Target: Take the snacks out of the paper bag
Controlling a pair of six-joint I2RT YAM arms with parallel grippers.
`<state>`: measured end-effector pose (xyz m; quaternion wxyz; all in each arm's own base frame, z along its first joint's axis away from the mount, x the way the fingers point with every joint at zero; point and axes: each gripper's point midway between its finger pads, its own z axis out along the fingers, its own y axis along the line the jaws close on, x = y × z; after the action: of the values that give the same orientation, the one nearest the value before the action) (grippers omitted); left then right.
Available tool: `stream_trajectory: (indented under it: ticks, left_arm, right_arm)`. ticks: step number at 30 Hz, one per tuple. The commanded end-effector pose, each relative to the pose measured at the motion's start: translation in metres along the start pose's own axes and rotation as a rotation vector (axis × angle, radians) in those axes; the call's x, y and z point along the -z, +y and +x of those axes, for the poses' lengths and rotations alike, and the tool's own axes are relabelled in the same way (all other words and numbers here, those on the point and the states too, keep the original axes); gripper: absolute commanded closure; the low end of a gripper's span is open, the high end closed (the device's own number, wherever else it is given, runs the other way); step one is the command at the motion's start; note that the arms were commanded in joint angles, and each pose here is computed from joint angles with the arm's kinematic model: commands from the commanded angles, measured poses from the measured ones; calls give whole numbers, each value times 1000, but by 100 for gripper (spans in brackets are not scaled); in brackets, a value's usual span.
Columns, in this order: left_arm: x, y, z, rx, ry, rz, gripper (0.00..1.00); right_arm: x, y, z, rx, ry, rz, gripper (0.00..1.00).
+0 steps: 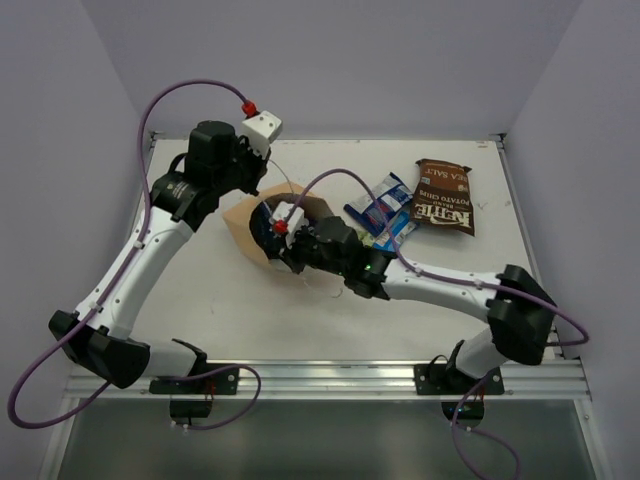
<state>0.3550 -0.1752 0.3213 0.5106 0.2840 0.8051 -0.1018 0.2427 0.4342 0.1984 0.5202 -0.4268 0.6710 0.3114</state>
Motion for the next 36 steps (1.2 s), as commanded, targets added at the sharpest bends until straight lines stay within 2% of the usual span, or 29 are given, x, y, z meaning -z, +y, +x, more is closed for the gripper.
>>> stream_trajectory:
  ticks: [1, 2, 5, 8, 11, 12, 13, 16, 20, 24, 28, 32, 33, 34, 35, 36]
  left_arm:
    - [-3, 21, -3, -5, -15, -121, 100]
    - [-4, 23, 0, -5, -2, -131, 100]
    - [-8, 23, 8, -6, 15, -137, 100]
    - [-9, 23, 10, -6, 1, -140, 100]
    - [-10, 27, 9, -6, -3, -156, 100]
    - [-10, 29, 9, -9, -3, -170, 100]
    - [-11, 31, 12, -8, 3, -178, 100]
    - [-11, 36, 14, -7, 11, -203, 100]
    - [-10, 41, 18, -3, 19, -220, 100]
    - [-7, 46, 20, -8, 29, -235, 100]
    - [-6, 45, 19, -13, 24, -231, 100]
    - [-6, 42, 17, -12, 15, -211, 100]
    - [-6, 40, 17, -12, 14, -203, 100]
    - [-5, 40, 16, -9, 10, -201, 100]
    - [-5, 39, 16, -9, 9, -197, 100]
    - [-5, 38, 15, -7, 6, -189, 100]
  right_arm:
    - [45, 11, -46, 46, -94, -61, 100]
    - [60, 12, -58, 49, -118, -61, 100]
    - [80, 8, -60, 47, -84, -40, 100]
    - [110, -15, -68, 31, -88, 65, 100]
    - [151, -45, -77, -54, -123, 150, 100]
    - [162, -53, -73, -127, -116, 174, 100]
    - [186, -74, -81, -157, -160, 242, 100]
    - [226, -113, -70, -253, -171, 406, 100]
    - [265, -160, -31, -361, -137, 654, 100]
    - [299, -201, -10, -493, -172, 838, 100]
    - [312, -232, 8, -596, -165, 979, 100]
    - [311, -242, 69, -735, -91, 1088, 100]
    - [309, -237, 80, -782, -89, 1089, 98]
    - [307, -231, 93, -817, -71, 1086, 90]
    - [306, -220, 120, -860, -25, 1090, 86]
    - [310, -209, 127, -907, -34, 1093, 81]
